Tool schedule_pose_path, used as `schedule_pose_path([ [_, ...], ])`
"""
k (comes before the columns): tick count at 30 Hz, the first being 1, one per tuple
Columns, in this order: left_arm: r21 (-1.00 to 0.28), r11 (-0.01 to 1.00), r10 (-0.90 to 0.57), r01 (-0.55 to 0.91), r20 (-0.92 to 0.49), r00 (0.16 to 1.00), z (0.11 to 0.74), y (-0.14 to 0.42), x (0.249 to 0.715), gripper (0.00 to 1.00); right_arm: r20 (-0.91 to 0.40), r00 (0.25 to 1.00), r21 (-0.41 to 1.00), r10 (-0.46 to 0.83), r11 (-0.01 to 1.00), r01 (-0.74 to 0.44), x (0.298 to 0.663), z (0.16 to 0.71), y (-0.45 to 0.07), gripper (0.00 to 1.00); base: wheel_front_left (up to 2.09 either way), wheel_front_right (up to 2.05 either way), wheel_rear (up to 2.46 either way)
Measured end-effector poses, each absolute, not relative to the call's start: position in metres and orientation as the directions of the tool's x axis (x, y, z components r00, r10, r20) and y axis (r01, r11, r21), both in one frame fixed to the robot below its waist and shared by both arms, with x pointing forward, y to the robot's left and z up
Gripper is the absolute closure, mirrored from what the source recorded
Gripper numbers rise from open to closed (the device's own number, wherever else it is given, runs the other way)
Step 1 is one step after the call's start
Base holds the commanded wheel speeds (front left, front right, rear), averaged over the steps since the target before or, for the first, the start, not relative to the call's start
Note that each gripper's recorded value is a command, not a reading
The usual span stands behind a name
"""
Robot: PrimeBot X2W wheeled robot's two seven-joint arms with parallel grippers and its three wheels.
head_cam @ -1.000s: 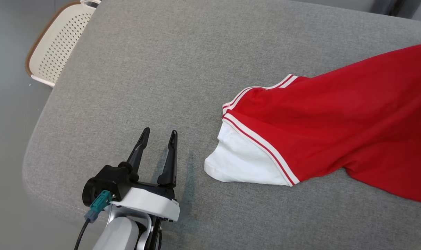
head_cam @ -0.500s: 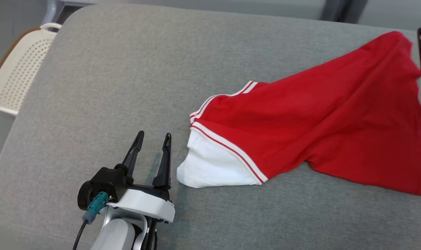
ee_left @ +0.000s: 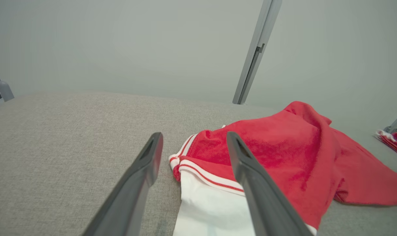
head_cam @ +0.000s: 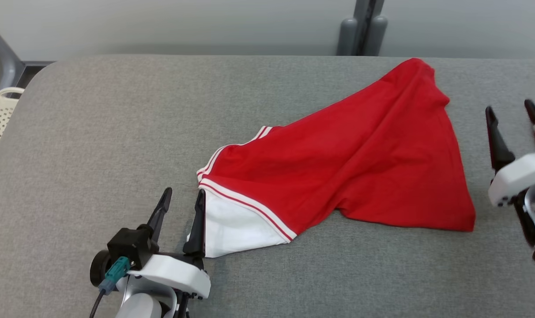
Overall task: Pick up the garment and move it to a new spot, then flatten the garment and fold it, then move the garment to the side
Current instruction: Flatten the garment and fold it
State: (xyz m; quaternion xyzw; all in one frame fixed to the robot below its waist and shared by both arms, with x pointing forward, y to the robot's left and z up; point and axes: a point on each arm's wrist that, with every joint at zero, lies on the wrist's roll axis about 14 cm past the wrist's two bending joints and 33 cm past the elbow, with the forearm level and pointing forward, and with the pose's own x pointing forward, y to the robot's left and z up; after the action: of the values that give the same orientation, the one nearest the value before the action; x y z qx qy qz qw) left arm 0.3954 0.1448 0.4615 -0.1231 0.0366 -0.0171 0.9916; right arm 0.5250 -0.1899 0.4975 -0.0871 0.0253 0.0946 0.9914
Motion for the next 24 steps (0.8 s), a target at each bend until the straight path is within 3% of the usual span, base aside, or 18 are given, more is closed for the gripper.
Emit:
schedule_pose_path([
  [9,-0.196,0.974,-0.161,0.116,-0.232,0.959,0.427,0.135,0.405,0.0,-0.078,0.984,-0.121,0.16,0.978,-0.168,0.474,0.475,-0.193,0.0,0.0,0.0,0.0],
  [22,-0.229,0.963,-0.236,0.144,-0.447,0.863,0.382,0.123,0.429,0.0,-0.094,0.989,-0.152,0.11,0.981,-0.123,0.457,0.472,-0.213,0.0,0.0,0.0,0.0],
  [23,-0.226,0.963,-0.238,0.146,-0.464,0.853,0.378,0.123,0.429,0.09,-0.095,0.99,-0.153,0.108,0.981,-0.122,0.456,0.471,-0.214,0.0,0.0,0.0,0.0],
  [24,-0.225,0.963,-0.24,0.147,-0.478,0.845,0.375,0.122,0.429,0.33,-0.096,0.99,-0.155,0.108,0.98,-0.122,0.456,0.471,-0.215,0.0,0.0,0.0,0.0],
])
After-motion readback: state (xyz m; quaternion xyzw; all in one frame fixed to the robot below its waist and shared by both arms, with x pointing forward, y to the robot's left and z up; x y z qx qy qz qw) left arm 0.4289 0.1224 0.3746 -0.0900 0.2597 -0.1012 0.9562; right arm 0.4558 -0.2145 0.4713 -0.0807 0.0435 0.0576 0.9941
